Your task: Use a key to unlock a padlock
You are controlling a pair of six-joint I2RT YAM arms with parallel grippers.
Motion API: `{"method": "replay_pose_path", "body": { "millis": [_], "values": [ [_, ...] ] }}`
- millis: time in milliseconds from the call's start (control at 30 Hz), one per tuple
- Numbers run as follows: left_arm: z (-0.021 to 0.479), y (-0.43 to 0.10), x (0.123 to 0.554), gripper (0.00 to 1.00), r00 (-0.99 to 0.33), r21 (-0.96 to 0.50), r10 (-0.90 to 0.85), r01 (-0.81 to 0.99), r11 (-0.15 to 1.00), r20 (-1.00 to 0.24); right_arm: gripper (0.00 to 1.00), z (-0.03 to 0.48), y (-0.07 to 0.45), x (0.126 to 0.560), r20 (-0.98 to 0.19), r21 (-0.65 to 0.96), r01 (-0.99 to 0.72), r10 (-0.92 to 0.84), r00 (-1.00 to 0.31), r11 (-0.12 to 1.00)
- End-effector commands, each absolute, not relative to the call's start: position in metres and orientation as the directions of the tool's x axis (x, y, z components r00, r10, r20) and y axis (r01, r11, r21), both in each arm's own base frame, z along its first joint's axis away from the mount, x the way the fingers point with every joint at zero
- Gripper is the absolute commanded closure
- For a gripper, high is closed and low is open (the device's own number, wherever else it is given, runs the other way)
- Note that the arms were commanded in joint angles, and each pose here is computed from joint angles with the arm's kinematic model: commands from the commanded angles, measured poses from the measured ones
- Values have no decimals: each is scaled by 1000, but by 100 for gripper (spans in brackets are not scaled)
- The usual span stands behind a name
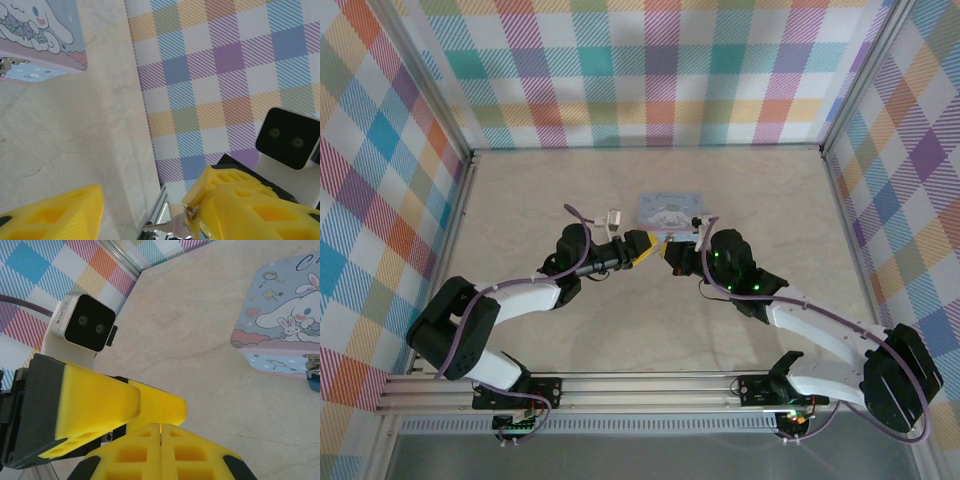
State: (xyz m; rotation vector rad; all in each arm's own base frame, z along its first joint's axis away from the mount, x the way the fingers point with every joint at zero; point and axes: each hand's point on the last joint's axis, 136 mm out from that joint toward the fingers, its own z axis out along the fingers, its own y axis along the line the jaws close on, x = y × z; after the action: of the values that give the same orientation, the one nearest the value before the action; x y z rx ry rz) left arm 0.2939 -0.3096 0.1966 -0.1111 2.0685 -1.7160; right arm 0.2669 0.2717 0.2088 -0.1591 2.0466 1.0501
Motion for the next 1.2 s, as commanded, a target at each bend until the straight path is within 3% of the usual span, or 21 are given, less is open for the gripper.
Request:
{"method": "replay_pose_path", "body": {
  "millis": [0, 233, 567, 667, 767, 933, 967, 1067, 1167],
  "values": [
    [227, -308, 291, 40, -879, -946, -352, 280, 162, -321, 100, 219, 269, 267, -743, 607, -468, 251, -620, 643],
    [223, -317, 287, 57, -899, -951, -315, 266, 156, -303, 100, 222, 271, 269, -756, 595, -473, 252, -604, 650],
    [229, -328, 281, 35, -907, -950, -282, 299, 92, -313, 100, 235, 280, 266, -728, 651, -492, 294, -619, 578],
    [239, -332, 278, 34, -902, -941, -271, 334, 56, -336, 100, 236, 285, 264, -709, 674, -493, 297, -639, 550],
    [246, -336, 276, 39, -898, -933, -262, 358, 32, -354, 100, 234, 287, 263, -701, 682, -490, 295, -649, 542],
    [246, -337, 273, 61, -900, -931, -246, 364, 29, -360, 100, 233, 283, 263, -704, 678, -485, 300, -643, 552],
    [246, -337, 272, 60, -900, -931, -244, 365, 28, -360, 100, 234, 284, 263, -705, 678, -486, 300, -643, 551],
    [247, -338, 270, 44, -898, -927, -239, 374, 24, -369, 100, 235, 287, 262, -697, 688, -490, 298, -652, 536],
    [251, -343, 267, 40, -897, -921, -223, 389, 12, -381, 100, 234, 289, 261, -687, 700, -490, 302, -661, 520]
  ]
}}
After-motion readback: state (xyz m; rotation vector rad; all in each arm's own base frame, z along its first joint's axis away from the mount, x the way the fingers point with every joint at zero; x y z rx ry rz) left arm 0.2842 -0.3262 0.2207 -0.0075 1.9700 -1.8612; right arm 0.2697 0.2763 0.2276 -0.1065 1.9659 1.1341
